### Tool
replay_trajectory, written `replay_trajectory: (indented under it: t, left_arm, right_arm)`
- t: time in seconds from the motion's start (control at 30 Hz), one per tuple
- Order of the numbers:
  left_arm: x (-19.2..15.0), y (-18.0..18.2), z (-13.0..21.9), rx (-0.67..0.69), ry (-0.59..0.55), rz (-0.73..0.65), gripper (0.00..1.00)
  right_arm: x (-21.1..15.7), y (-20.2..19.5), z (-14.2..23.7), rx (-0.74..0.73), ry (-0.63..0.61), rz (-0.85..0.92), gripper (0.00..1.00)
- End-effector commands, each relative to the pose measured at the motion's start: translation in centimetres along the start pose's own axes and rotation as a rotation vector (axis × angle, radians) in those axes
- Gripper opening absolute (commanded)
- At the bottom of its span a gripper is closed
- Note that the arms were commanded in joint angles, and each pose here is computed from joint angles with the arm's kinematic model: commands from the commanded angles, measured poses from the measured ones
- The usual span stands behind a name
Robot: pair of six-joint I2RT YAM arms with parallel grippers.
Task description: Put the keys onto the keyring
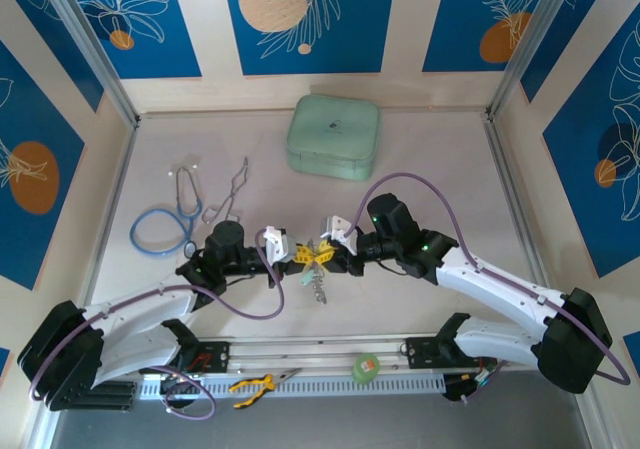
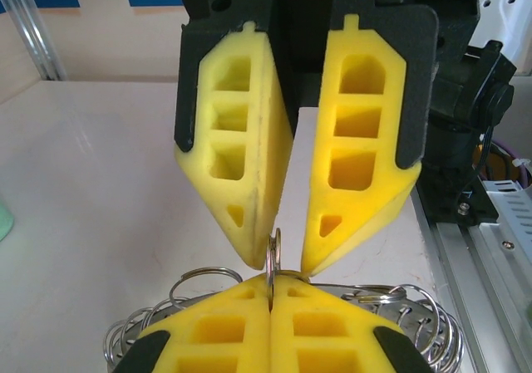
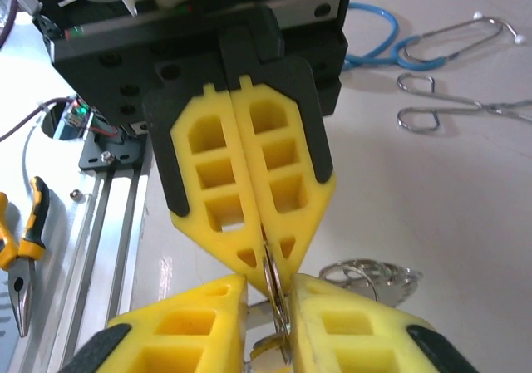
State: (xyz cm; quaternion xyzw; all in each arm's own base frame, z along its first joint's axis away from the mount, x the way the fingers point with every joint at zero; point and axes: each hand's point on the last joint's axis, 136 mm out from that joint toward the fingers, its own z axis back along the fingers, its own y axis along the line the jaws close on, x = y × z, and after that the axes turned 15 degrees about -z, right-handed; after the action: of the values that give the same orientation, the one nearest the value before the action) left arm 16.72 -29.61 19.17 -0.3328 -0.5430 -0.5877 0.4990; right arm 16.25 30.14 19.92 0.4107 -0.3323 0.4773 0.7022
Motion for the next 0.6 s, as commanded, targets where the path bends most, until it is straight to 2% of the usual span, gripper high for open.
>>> replay_trajectory:
  t: [0.0,0.07,0.17,0.2,0.23,0.27,0.33,0.4,0.57]
  left_arm:
    - [1.8,0.0,0.2,-0.011,-0.069,-0.052,0.00]
    - [1.9,0.1,0.2,-0.005,-0.070,-0.054,0.00]
    - [1.9,0.5,0.2,0.015,-0.064,-0.051,0.00]
    - [1.7,0.7,0.2,0.024,-0.055,-0.047,0.08]
    - [1.5,0.9,0.2,0.037,-0.040,-0.043,0.24]
    - [1.2,1.1,0.2,0.046,-0.019,-0.039,0.32]
    - [0.8,1.0,0.2,0.032,0.022,-0.045,0.33]
    - [0.4,0.7,0.1,0.001,0.055,-0.048,0.30]
    - [0.4,0.4,-0.4,-0.049,0.064,-0.026,0.26]
  right_arm:
    - [0.5,1.1,-0.1,0.061,-0.025,0.007,0.14]
    - [0.3,1.2,-0.1,0.070,-0.015,0.005,0.02]
    - [-0.3,0.8,-0.1,0.044,0.022,0.002,0.00]
    - [-0.5,0.7,0.0,0.033,0.037,0.006,0.00]
    - [-0.7,0.6,0.1,0.019,0.056,0.013,0.00]
    - [-0.9,0.4,0.2,0.007,0.079,0.022,0.00]
    - [-1.0,0.3,0.5,-0.014,0.116,0.044,0.00]
    - [-1.1,0.3,0.7,-0.024,0.154,0.065,0.00]
    - [-0.3,0.7,0.8,-0.011,0.178,0.088,0.00]
